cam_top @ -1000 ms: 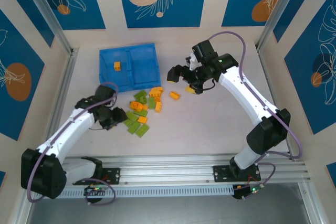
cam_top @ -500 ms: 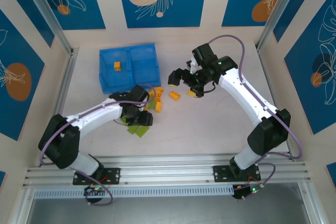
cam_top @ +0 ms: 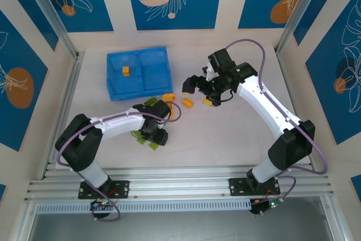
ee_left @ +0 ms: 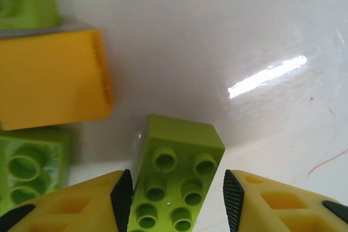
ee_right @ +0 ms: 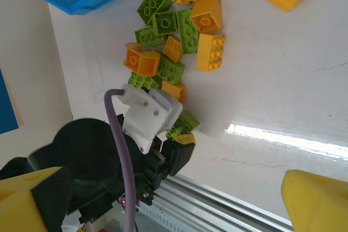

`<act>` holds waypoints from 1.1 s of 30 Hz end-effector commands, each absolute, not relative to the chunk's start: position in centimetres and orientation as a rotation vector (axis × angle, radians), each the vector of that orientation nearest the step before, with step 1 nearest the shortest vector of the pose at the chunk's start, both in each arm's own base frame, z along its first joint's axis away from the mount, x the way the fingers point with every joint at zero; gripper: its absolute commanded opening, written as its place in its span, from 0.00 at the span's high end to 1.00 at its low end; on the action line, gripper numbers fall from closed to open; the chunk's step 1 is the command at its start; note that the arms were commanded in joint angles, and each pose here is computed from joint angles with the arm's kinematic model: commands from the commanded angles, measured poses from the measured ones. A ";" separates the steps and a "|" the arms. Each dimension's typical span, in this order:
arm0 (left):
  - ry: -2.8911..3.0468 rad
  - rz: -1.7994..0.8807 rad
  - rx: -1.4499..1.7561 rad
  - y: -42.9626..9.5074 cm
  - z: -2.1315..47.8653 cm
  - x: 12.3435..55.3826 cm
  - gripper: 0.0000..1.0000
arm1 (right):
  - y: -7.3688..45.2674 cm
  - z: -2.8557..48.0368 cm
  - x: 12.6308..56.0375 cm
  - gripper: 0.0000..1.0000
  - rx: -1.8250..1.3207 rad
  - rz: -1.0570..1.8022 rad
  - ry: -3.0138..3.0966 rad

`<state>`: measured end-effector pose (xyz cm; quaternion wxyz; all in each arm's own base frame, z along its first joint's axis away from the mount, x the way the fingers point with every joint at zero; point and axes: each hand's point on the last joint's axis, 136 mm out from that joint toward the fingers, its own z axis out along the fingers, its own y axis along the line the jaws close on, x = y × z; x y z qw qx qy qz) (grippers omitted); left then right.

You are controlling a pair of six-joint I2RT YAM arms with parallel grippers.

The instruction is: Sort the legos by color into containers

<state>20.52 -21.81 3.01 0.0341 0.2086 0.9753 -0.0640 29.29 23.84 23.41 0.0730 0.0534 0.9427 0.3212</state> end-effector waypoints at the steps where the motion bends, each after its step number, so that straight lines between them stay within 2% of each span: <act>1: 3.005 -0.091 0.693 -21.6 1.9 20.3 0.51 | 23.4 23.8 28.2 0.00 0.144 0.987 2.835; 7: 3.008 -0.024 0.768 -22.0 0.1 19.5 0.51 | 22.9 23.6 26.3 0.01 0.041 1.008 2.841; 12: 2.968 -0.014 0.751 -22.6 0.4 20.0 0.70 | 22.1 23.1 25.2 0.01 0.055 1.016 2.848; 17: 2.822 -0.192 0.693 -24.7 5.4 22.1 0.74 | 22.1 23.9 25.2 0.01 0.069 1.042 2.814; 20: 2.729 -0.272 0.580 -24.3 10.2 24.9 0.77 | 22.0 24.5 25.4 0.01 0.079 1.049 2.789; 25: 2.560 -0.354 0.305 -20.6 19.3 32.4 0.78 | 21.4 25.3 25.6 0.01 0.129 1.032 2.746; 28: 2.536 -0.223 0.152 -16.2 22.2 37.2 0.80 | 21.2 25.6 25.9 0.01 0.163 1.032 2.715; 33: 2.536 -0.068 -0.091 -9.8 22.7 44.8 0.80 | 21.2 26.4 26.7 0.01 0.167 1.027 2.672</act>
